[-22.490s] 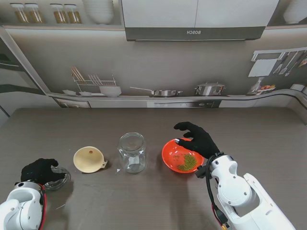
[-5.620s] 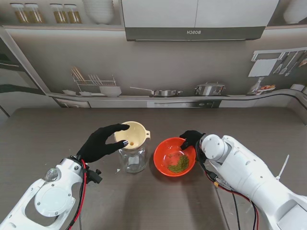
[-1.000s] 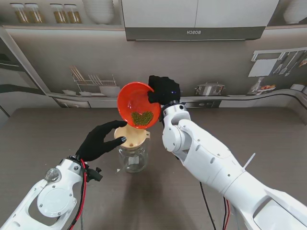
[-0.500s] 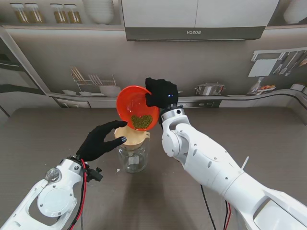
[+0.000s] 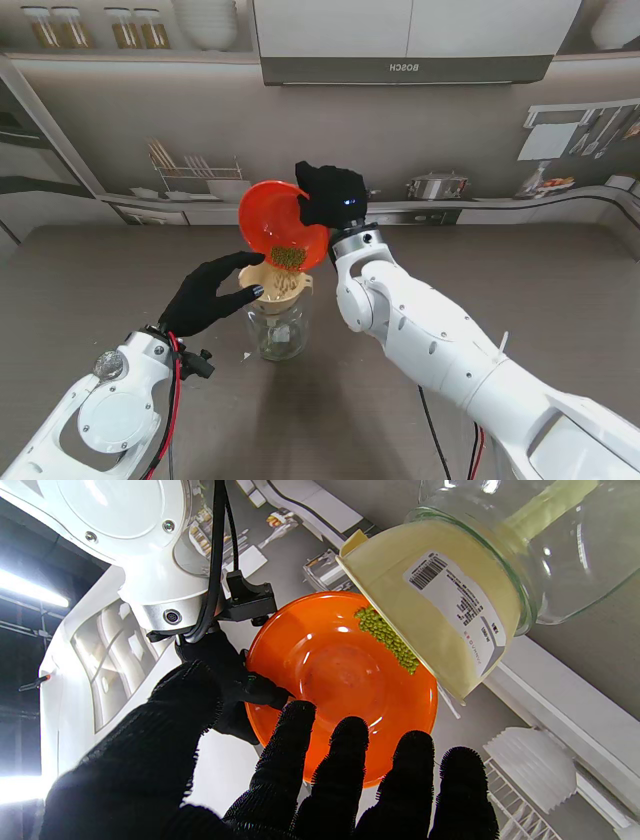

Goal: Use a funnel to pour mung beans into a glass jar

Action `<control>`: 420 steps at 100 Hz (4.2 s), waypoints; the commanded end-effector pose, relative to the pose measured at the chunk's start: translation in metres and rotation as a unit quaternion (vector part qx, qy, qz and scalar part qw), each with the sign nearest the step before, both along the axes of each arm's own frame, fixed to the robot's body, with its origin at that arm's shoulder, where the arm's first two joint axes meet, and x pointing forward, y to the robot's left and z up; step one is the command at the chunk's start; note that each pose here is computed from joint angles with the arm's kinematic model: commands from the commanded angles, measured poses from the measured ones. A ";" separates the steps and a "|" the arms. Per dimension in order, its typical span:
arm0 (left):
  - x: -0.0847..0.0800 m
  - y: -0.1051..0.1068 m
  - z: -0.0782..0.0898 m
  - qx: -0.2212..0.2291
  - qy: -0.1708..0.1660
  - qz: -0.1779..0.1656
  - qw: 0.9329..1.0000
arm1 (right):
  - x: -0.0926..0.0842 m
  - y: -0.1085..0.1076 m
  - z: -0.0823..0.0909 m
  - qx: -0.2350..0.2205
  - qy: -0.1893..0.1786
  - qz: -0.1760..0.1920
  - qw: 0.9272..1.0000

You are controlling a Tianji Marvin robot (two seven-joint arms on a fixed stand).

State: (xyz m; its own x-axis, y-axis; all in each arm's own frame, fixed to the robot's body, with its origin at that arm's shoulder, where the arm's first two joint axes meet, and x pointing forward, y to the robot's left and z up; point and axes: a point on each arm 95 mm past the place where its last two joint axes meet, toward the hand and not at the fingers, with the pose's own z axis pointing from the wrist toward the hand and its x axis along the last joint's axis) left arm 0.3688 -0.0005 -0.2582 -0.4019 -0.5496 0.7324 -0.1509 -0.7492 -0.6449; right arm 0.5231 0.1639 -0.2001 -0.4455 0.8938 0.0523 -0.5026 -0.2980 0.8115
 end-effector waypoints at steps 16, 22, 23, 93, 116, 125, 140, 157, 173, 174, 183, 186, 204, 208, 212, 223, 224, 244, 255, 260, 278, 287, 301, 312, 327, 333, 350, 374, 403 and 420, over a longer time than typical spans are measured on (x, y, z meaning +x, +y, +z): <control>-0.002 -0.002 -0.001 0.000 0.005 -0.005 1.000 | -0.007 0.003 0.002 -0.006 -0.023 0.012 1.000; -0.002 -0.002 -0.001 0.000 0.005 -0.004 1.000 | -0.008 0.003 0.002 -0.009 -0.027 0.013 1.000; -0.002 -0.002 0.000 0.000 0.005 -0.004 1.000 | -0.008 0.003 0.002 -0.009 -0.028 0.013 0.999; -0.001 -0.002 -0.001 0.001 0.005 -0.005 1.000 | -0.012 0.002 0.003 -0.040 -0.071 0.015 0.997; -0.001 -0.002 -0.001 0.000 0.005 -0.004 1.000 | -0.012 0.002 0.006 -0.012 -0.050 0.012 0.999; -0.001 -0.002 -0.001 0.000 0.005 -0.004 1.000 | -0.012 0.001 0.008 0.002 -0.038 0.012 0.999; -0.001 -0.002 -0.001 0.000 0.006 -0.004 1.000 | -0.013 -0.001 0.010 0.038 -0.009 0.009 0.999; -0.001 -0.002 -0.001 0.000 0.007 -0.003 1.000 | -0.014 -0.006 0.011 0.096 0.041 0.003 0.995; -0.002 -0.002 -0.001 -0.001 0.007 -0.001 1.000 | -0.014 -0.014 0.011 0.142 0.081 -0.007 0.986; -0.002 -0.002 -0.001 -0.001 0.008 -0.001 1.000 | -0.014 -0.014 0.011 0.145 0.083 -0.008 0.986; -0.002 -0.002 -0.001 -0.001 0.009 0.000 1.000 | -0.014 -0.021 0.012 0.160 0.100 -0.014 0.982; -0.002 -0.002 -0.001 -0.001 0.009 0.000 1.000 | -0.014 -0.024 0.012 0.164 0.107 -0.016 0.981; -0.002 -0.002 -0.001 -0.001 0.011 -0.001 1.000 | -0.013 -0.043 0.011 0.188 0.137 -0.029 0.972; -0.001 -0.002 -0.001 -0.001 0.011 -0.001 1.000 | -0.013 -0.048 0.011 0.191 0.145 -0.032 0.970; -0.001 -0.002 -0.001 -0.001 0.012 -0.001 1.000 | -0.013 -0.053 0.010 0.194 0.153 -0.034 0.968; -0.001 -0.002 -0.001 -0.001 0.013 -0.001 1.000 | -0.014 -0.068 0.007 0.199 0.174 -0.039 0.964; -0.001 -0.002 -0.001 -0.001 0.013 -0.001 1.000 | -0.014 -0.069 0.007 0.199 0.175 -0.040 0.963; 0.000 -0.002 -0.002 -0.001 0.013 -0.002 1.000 | -0.015 -0.094 -0.008 0.194 0.207 -0.054 0.957; 0.000 -0.002 -0.002 -0.001 0.013 -0.003 1.000 | -0.016 -0.105 -0.020 0.189 0.224 -0.061 0.954; 0.000 -0.002 -0.002 -0.001 0.013 -0.004 1.000 | -0.015 -0.110 -0.025 0.187 0.231 -0.064 0.953; 0.001 -0.003 -0.003 -0.001 0.012 -0.005 1.000 | -0.013 -0.125 -0.046 0.178 0.257 -0.079 0.947; 0.001 -0.003 -0.003 0.000 0.010 -0.006 1.000 | -0.011 -0.131 -0.057 0.174 0.269 -0.086 0.943; 0.001 -0.003 -0.003 0.001 0.010 -0.007 1.000 | -0.010 -0.138 -0.074 0.167 0.292 -0.092 0.937; 0.000 -0.003 -0.003 0.001 0.009 -0.007 1.000 | -0.009 -0.142 -0.089 0.164 0.309 -0.098 0.932; 0.000 -0.003 -0.004 0.002 0.009 -0.006 1.000 | -0.008 -0.148 -0.106 0.161 0.329 -0.104 0.925; 0.000 -0.003 -0.004 0.002 0.009 -0.006 1.000 | -0.008 -0.149 -0.112 0.163 0.335 -0.106 0.922; 0.000 -0.003 -0.004 0.003 0.010 -0.007 1.000 | -0.009 -0.152 -0.126 0.159 0.354 -0.110 0.915; -0.001 -0.003 -0.004 0.005 0.010 -0.006 1.000 | -0.007 -0.156 -0.141 0.156 0.381 -0.117 0.904; 0.000 -0.003 -0.004 0.005 0.012 -0.007 1.000 | -0.005 -0.157 -0.149 0.139 0.406 -0.123 0.895; -0.001 -0.003 -0.004 0.004 0.012 -0.006 1.000 | -0.008 -0.157 -0.149 0.133 0.416 -0.127 0.891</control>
